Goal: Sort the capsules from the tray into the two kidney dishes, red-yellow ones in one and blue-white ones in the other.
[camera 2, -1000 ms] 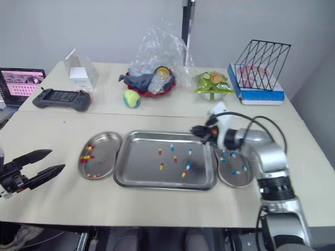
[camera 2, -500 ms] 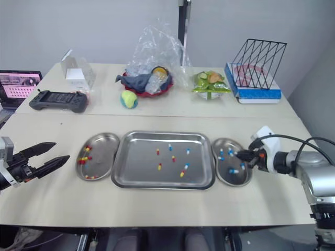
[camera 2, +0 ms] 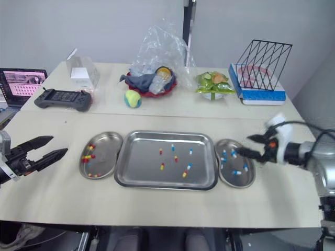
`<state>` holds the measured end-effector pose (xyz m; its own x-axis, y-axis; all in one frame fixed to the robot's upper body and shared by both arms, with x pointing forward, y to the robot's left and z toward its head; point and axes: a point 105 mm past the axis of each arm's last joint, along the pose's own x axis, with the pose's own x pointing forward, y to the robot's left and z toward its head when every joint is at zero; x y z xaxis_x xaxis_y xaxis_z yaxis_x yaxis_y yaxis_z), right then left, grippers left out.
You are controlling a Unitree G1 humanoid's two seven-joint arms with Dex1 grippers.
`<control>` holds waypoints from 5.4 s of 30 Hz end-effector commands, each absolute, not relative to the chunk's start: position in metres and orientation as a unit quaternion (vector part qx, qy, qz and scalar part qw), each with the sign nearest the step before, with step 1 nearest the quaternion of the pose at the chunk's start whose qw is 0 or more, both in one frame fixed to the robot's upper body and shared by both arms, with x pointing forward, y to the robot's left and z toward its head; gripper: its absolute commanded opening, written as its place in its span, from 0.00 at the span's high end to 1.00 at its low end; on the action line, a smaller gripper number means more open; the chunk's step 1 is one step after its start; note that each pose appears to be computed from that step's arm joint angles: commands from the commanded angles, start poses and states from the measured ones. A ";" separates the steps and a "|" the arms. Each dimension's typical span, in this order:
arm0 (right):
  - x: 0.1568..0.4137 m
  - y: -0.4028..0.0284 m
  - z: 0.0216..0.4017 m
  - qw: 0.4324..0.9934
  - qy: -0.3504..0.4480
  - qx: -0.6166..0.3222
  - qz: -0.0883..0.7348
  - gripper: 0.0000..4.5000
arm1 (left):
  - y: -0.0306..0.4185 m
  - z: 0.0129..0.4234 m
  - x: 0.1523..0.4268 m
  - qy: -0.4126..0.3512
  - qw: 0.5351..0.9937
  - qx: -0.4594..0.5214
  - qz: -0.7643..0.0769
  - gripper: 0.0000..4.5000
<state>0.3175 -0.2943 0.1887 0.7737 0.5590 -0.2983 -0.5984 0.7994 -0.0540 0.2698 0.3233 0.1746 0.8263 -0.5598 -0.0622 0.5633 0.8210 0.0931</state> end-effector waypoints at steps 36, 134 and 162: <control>0.302 -0.336 0.182 0.969 0.018 -0.090 0.229 0.00 | 0.300 0.202 0.280 -0.012 0.935 0.067 -0.347 0.00; 0.294 -0.282 0.169 0.946 0.050 -0.073 0.312 0.00 | 0.237 0.138 0.310 0.114 0.933 0.080 -0.333 0.99; 0.286 -0.336 0.184 0.966 0.071 -0.045 0.244 0.00 | 0.337 0.165 0.289 0.066 0.959 0.059 -0.270 0.00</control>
<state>0.2857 -0.3301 0.1676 0.8508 0.4853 -0.2016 -0.4937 0.8696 0.0099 0.2883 0.3286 0.1477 0.8222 -0.5362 -0.1911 0.5445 0.8387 -0.0103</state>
